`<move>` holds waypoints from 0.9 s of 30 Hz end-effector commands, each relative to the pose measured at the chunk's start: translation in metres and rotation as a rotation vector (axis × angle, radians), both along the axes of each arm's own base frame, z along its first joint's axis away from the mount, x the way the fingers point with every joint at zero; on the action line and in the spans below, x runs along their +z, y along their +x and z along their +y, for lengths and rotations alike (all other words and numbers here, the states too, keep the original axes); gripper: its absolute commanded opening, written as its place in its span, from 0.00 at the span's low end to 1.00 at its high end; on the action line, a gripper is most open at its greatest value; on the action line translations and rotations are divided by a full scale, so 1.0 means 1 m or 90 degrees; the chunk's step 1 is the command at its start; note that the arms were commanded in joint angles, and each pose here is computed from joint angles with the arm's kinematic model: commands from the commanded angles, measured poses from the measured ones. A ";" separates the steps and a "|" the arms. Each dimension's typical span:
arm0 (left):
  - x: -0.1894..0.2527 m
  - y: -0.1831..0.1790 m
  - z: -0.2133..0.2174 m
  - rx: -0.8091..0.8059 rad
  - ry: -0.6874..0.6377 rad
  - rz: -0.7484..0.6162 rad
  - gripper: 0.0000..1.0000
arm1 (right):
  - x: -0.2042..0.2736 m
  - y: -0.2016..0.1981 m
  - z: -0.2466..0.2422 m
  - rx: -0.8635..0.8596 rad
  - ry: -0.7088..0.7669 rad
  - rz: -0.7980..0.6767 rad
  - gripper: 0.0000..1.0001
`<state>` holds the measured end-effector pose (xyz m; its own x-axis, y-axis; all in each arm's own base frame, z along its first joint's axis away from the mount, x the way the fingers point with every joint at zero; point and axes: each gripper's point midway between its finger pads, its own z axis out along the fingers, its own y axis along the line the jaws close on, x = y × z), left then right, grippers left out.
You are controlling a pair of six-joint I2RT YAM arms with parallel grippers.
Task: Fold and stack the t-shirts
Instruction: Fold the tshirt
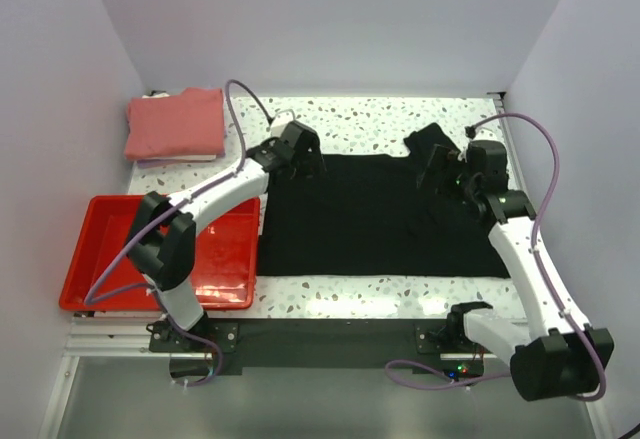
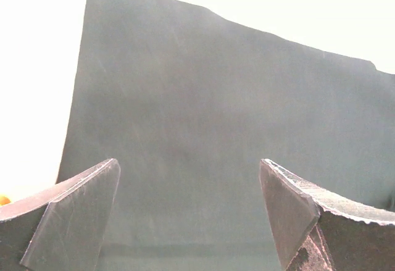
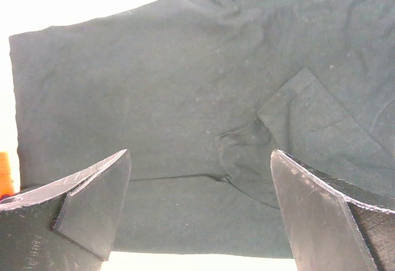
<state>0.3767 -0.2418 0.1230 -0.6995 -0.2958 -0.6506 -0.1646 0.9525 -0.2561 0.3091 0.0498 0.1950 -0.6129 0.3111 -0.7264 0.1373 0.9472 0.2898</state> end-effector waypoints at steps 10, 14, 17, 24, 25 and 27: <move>-0.040 0.133 0.079 0.124 0.156 0.054 0.89 | -0.008 -0.012 -0.006 0.003 -0.019 0.005 0.99; -0.060 0.148 0.089 0.134 0.154 0.079 0.79 | -0.012 -0.011 -0.004 0.009 -0.019 0.017 0.99; -0.071 0.149 0.090 0.127 0.148 0.090 0.75 | -0.014 -0.009 -0.004 0.011 -0.018 0.017 0.99; -0.089 0.150 0.088 0.122 0.146 0.101 0.67 | -0.019 -0.009 -0.003 0.013 -0.019 0.030 0.99; -0.092 0.149 0.089 0.123 0.146 0.105 0.65 | -0.019 -0.009 -0.003 0.013 -0.019 0.030 0.99; -0.096 0.148 0.090 0.129 0.144 0.110 0.65 | -0.020 -0.009 -0.003 0.015 -0.020 0.032 0.99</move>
<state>0.5177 -0.1524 0.0253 -0.7524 -0.3045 -0.5841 -0.3841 0.9232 0.0135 0.2983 0.0485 0.1750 -0.6576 0.2891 -0.6957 0.1393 0.9542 0.2648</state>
